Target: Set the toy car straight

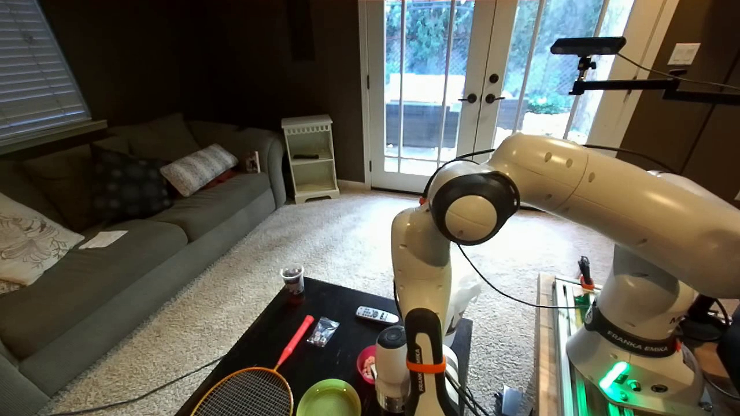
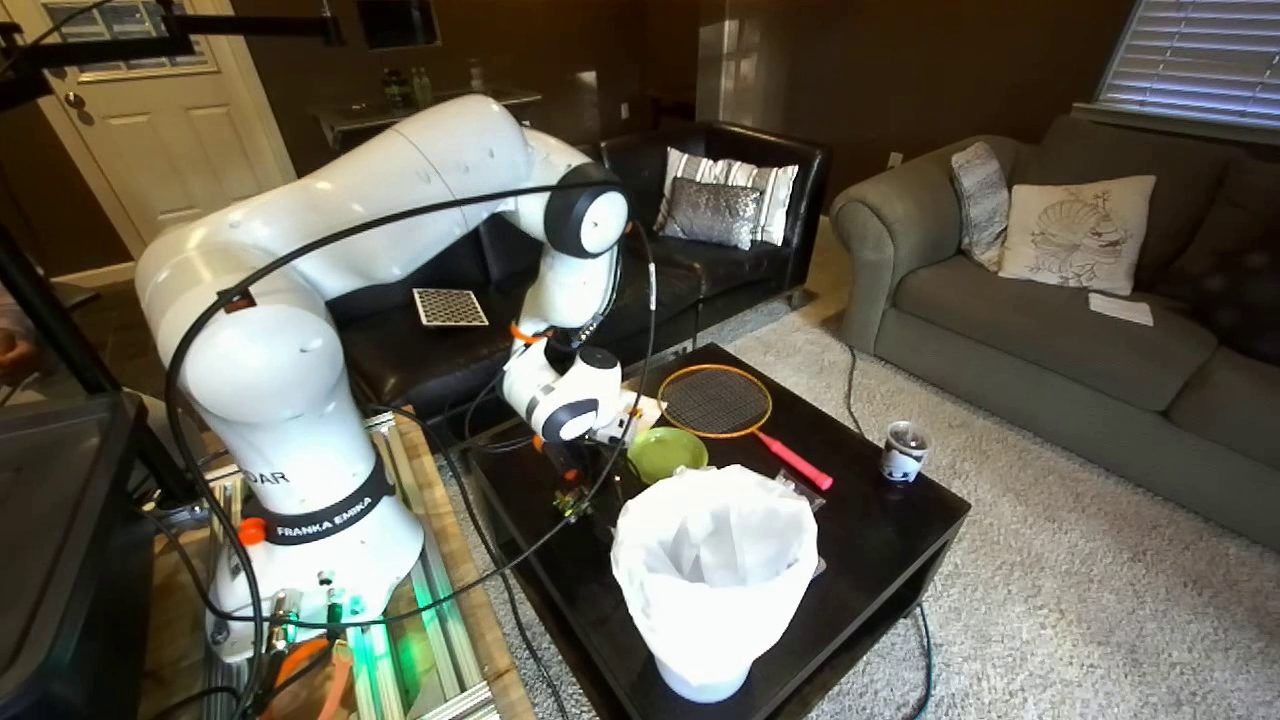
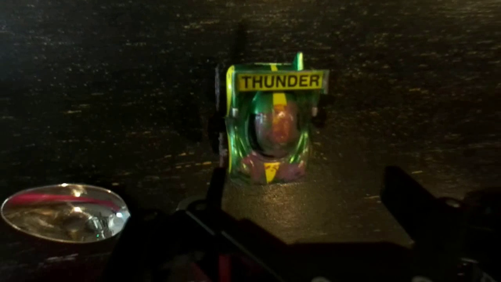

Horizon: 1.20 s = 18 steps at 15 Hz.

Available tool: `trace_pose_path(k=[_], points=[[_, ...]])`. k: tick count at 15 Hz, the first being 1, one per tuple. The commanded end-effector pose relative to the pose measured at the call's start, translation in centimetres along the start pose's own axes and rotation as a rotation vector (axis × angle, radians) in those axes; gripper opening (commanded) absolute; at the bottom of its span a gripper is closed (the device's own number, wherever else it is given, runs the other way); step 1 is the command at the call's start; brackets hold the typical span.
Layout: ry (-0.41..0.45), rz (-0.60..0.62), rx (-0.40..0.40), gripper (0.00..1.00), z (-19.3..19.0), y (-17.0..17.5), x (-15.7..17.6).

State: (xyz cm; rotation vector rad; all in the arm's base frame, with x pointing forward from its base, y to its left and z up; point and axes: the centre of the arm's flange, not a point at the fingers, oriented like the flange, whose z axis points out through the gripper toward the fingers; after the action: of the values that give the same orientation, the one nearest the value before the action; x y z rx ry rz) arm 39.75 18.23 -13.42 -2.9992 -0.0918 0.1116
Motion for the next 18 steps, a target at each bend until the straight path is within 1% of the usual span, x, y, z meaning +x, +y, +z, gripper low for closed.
trace_pose_path(k=[1, 3, 7, 12, 18], points=[[-0.006, 0.029, -0.046, 1.0, -5.4, -1.4, -0.8], [-0.006, 0.033, -0.06, 1.0, -7.1, -1.6, -0.9], [-0.037, 0.019, -0.076, 1.0, -10.2, -2.1, -1.2], [-0.064, 0.007, -0.109, 1.0, -12.7, -2.4, -1.5], [-0.044, 0.0, -0.141, 1.0, -14.5, -3.0, -1.6]])
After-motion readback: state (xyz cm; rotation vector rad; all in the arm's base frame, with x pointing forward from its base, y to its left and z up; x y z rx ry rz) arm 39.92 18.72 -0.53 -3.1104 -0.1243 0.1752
